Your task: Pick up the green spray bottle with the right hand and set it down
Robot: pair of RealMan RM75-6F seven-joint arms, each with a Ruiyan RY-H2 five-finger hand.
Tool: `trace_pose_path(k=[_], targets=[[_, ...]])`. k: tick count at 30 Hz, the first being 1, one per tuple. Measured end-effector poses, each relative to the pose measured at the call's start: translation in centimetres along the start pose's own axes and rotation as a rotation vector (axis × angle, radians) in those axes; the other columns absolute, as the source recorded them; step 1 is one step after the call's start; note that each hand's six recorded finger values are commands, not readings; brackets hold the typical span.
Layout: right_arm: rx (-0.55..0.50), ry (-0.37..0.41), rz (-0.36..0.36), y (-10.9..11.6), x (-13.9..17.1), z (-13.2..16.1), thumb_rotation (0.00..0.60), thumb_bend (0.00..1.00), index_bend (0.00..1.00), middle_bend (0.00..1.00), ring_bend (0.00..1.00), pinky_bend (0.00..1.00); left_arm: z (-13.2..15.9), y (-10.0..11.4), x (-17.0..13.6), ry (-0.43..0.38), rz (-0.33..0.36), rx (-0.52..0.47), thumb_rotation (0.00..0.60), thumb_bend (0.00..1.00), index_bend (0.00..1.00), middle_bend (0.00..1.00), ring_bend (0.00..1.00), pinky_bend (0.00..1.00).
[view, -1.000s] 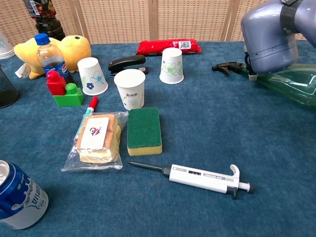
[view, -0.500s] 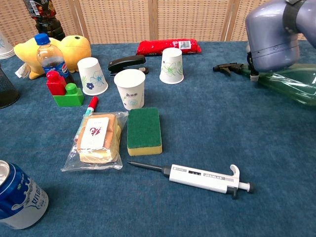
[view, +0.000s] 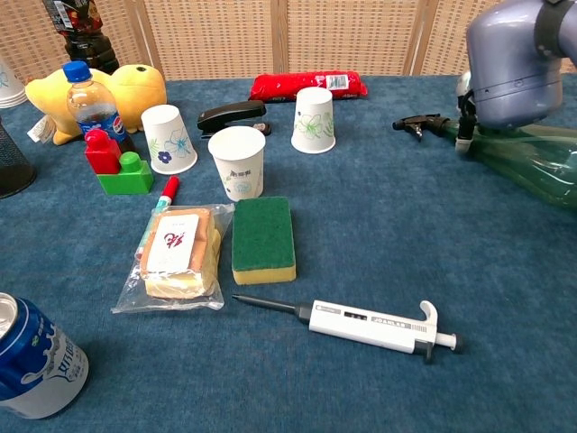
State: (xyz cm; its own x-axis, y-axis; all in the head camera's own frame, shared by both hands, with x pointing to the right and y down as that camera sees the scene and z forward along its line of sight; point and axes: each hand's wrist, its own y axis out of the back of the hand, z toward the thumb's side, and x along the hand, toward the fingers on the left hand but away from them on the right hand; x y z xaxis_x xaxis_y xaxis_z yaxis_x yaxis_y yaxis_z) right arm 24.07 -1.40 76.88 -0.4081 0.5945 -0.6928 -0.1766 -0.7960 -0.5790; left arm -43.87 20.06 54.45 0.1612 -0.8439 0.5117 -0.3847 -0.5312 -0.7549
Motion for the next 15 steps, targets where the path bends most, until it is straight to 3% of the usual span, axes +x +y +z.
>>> trace_pose_path(k=[8,15], targets=[[-0.082,0.021,-0.027,1.0,-0.1,-0.3,0.6,0.39,0.6,0.55,0.53,0.64,0.1,0.0,0.2,-0.005,0.009,-0.005,0.6,0.18,0.32,0.32,0.27,0.21],[-0.259,0.09,-0.05,3.0,0.7,-0.2,0.6,0.38,0.59,0.55,0.53,0.64,0.0,0.1,0.2,-0.01,0.018,-0.01,0.6,0.18,0.33,0.32,0.27,0.21]])
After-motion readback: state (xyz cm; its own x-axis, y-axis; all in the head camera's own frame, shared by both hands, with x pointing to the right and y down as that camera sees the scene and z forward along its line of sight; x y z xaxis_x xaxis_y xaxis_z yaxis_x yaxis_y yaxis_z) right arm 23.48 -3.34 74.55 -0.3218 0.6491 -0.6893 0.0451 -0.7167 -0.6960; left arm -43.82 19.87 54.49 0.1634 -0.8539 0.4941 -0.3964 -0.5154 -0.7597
